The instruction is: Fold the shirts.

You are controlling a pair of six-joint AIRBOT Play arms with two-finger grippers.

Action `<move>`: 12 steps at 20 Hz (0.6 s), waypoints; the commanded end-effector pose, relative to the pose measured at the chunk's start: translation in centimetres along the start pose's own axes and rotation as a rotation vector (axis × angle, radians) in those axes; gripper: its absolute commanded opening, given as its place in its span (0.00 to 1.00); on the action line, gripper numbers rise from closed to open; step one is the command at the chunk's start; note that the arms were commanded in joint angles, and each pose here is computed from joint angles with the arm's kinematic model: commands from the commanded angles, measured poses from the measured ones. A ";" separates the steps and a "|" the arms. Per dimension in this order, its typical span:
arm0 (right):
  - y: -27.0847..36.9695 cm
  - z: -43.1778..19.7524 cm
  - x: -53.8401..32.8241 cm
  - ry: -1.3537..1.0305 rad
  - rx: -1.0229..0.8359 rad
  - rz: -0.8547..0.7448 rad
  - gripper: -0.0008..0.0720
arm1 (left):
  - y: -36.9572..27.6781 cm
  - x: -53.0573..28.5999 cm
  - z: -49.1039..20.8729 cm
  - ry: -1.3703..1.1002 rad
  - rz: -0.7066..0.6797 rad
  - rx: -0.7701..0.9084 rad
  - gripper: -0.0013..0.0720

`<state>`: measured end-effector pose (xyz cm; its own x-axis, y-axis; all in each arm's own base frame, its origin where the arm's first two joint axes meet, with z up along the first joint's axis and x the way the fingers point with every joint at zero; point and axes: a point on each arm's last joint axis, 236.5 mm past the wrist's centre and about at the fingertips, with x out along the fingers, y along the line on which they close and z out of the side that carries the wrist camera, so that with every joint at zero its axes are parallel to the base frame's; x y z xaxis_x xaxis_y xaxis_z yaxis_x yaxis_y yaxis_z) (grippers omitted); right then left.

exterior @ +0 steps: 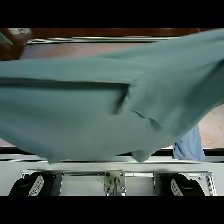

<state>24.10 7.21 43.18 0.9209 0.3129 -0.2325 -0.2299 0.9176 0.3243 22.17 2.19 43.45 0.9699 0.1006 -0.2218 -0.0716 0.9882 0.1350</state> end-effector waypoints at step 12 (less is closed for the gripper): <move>-14.6 -20.0 37.5 0.336 0.245 -0.123 0.09 | -0.8 27.0 -30.2 0.865 -0.112 -0.117 0.07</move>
<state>50.18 9.62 15.92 0.7168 0.3418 -0.6077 -0.0264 0.8843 0.4662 39.20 8.50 14.08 0.5513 0.0936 -0.8290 -0.0658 0.9955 0.0686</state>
